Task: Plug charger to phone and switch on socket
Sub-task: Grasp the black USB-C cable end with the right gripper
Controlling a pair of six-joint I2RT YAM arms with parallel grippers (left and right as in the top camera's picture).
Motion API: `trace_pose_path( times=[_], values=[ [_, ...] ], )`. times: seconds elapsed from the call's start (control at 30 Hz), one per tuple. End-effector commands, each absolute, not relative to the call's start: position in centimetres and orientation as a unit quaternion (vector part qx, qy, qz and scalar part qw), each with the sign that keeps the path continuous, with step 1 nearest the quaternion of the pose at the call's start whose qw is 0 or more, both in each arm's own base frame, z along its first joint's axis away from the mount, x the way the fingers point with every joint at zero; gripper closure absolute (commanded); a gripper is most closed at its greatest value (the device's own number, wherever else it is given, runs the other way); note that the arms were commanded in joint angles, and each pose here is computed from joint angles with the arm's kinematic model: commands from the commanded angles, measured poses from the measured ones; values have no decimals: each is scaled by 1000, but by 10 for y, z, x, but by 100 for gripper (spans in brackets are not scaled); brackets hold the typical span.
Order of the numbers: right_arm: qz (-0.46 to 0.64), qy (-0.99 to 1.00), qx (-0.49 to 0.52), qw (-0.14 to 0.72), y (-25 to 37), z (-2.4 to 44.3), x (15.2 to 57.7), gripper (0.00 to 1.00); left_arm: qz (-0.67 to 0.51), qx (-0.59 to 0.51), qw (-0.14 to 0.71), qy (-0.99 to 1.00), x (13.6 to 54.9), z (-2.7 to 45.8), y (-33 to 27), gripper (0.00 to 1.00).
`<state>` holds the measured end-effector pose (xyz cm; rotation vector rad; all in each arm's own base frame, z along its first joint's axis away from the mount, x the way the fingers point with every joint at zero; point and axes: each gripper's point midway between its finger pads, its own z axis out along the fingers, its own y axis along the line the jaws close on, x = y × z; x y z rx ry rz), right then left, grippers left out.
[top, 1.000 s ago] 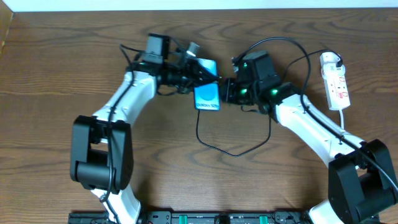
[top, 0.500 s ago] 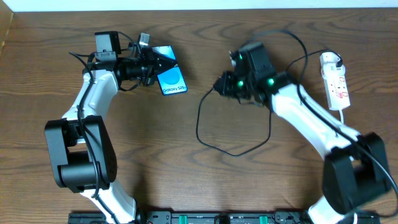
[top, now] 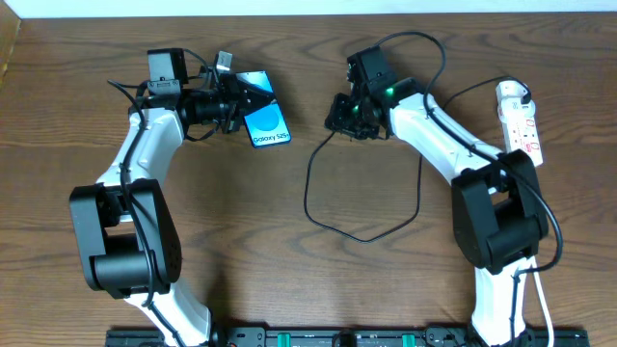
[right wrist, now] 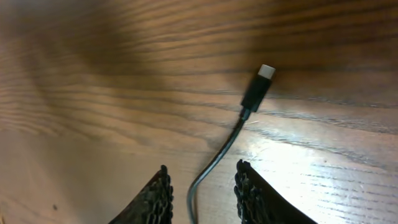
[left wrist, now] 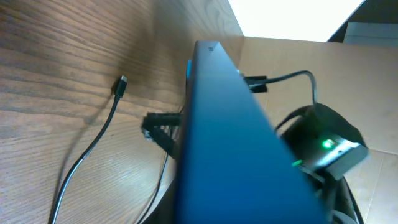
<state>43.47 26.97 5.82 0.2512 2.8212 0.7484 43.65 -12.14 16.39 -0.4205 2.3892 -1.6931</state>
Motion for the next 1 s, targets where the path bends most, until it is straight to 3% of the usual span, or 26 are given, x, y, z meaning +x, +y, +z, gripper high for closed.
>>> trace_pose_path(
  times=[0.0,0.73,0.97],
  values=[
    [250,957,100,108,270,54,442,67,-585,-129,92,796,436,176,-124,93],
    [244,956,155,46,286,-20,434,69,-585,-129,92,796,436,176,-124,93],
    [246,960,118,59,287,-24,437,84,-585,-129,92,796,436,176,-124,93]
  ],
)
